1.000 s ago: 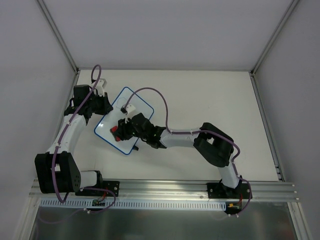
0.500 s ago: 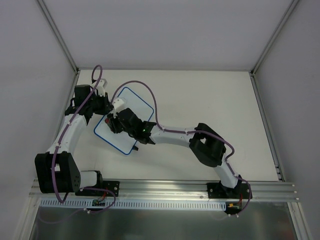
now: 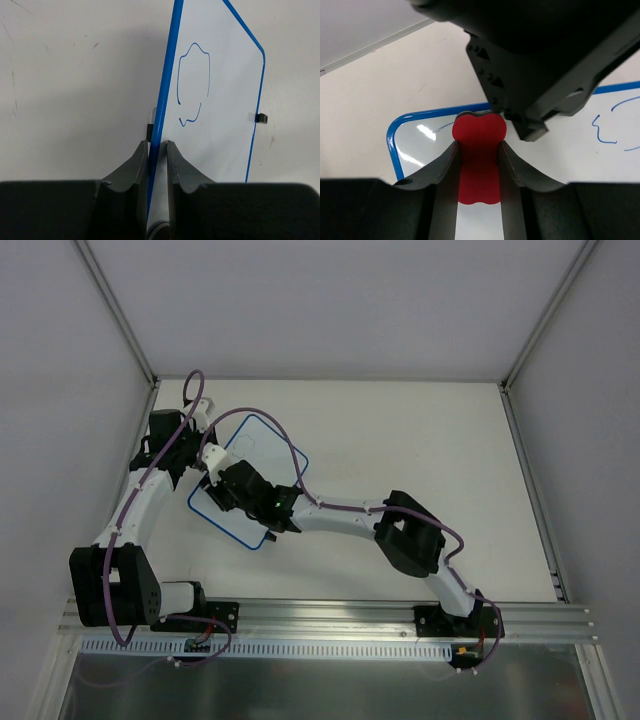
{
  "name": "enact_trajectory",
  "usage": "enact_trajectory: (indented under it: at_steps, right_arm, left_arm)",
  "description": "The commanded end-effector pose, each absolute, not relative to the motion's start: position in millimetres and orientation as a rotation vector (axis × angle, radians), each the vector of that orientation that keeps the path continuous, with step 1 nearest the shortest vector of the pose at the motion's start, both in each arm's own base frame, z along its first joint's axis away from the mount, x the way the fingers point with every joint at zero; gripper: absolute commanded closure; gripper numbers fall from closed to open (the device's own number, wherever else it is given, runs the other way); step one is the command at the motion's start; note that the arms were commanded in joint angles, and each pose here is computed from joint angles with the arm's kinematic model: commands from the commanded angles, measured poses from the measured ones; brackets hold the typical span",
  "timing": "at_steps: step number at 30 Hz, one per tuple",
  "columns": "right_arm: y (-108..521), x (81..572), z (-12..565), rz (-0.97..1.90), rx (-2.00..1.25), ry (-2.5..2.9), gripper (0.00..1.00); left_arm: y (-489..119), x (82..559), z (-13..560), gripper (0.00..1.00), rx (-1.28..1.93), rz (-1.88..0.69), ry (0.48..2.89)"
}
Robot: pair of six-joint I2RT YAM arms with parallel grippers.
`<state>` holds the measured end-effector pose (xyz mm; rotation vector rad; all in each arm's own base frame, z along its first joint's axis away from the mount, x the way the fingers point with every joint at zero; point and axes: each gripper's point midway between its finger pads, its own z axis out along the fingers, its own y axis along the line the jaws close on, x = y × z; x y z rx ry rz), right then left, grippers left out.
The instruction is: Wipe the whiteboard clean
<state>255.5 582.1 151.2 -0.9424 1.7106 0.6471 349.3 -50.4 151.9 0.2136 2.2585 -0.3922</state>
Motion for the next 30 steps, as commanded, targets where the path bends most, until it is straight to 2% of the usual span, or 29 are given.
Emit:
enact_trajectory:
  at_steps: [1,6,13,19,24,30]
  right_arm:
    - [585,210,75,0.640,-1.221,1.796,1.00]
    - [588,192,72,0.697,-1.290,1.790,1.00]
    - [580,195,70,0.662,-1.291,1.797,1.00]
    - [550,242,74,0.578,-1.077,1.913,1.00]
    - [502,294,64,0.466,-0.863,2.029,1.00]
    - [459,333,61,0.388,-0.682,2.110,1.00]
  left_arm:
    - [-103,292,123,1.00,0.232,-0.704,2.468]
    - [-105,292,123,1.00,0.199,-0.721,2.476]
    - [-104,291,122,1.00,0.206,-0.717,2.476]
    - [-106,289,123,1.00,0.217,-0.731,2.472]
    - [-108,288,125,1.00,0.228,-0.745,2.462]
    - [-111,287,126,1.00,0.239,-0.765,2.456]
